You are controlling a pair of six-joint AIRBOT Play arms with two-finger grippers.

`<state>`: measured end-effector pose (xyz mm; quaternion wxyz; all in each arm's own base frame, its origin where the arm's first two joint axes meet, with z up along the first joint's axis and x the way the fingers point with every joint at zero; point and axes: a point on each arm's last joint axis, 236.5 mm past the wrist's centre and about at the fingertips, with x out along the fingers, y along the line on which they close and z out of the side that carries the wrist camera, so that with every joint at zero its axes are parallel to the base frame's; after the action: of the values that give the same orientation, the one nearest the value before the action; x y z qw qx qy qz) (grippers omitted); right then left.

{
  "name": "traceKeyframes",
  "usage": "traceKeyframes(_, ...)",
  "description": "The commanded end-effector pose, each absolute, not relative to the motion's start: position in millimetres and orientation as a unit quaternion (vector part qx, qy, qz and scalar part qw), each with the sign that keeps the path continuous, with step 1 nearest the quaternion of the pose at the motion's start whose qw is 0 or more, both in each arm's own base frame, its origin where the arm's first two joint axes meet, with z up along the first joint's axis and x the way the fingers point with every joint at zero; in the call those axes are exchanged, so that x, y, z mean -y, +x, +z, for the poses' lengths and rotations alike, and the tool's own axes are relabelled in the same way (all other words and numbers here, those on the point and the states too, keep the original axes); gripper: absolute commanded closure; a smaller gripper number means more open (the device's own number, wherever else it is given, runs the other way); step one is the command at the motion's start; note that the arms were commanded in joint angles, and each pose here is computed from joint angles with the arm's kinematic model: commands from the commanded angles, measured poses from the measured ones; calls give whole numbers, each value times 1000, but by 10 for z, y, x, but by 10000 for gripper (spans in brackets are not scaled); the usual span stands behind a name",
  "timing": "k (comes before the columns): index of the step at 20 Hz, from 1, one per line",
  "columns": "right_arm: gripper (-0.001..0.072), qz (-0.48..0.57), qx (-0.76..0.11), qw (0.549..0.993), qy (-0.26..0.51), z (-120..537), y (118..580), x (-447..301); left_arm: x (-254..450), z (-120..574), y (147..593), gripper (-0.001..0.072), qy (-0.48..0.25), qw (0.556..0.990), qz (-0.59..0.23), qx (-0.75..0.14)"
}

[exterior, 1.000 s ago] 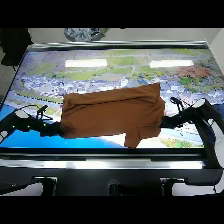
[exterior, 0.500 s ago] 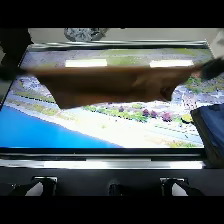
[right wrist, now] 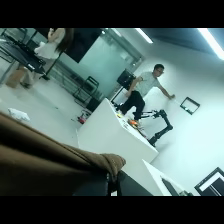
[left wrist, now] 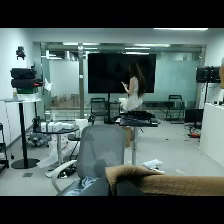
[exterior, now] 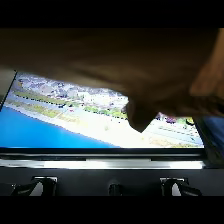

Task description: Fold the shirts.

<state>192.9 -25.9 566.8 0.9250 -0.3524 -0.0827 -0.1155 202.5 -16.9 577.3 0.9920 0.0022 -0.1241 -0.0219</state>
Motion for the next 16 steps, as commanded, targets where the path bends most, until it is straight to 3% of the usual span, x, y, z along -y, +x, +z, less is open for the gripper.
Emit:
traceKeyframes(1,669,-113,58,929,-347,5547,1796,243,182,5580,1924,680,-4,997,-18,81)
traceKeyframes(4,669,-84,-11,943,-323,5212,2141,331,63,5316,2185,680,-6,1000,-4,31)
traceKeyframes(7,670,10,-192,946,-260,4212,2867,405,-85,4553,2843,680,-30,995,-7,-100)
traceKeyframes(9,670,92,-369,903,-200,3164,3307,470,-196,3601,3371,680,-56,969,-12,-239)
traceKeyframes(11,670,172,-483,849,-130,2196,3720,418,-262,2467,3788,679,-79,925,-21,-372)
traceKeyframes(14,670,208,-551,804,-83,1021,4376,280,-235,1074,4171,679,-84,863,-42,-496)
traceKeyframes(16,670,213,-544,809,-64,454,4880,54,-223,419,4443,679,-106,835,-43,-539)
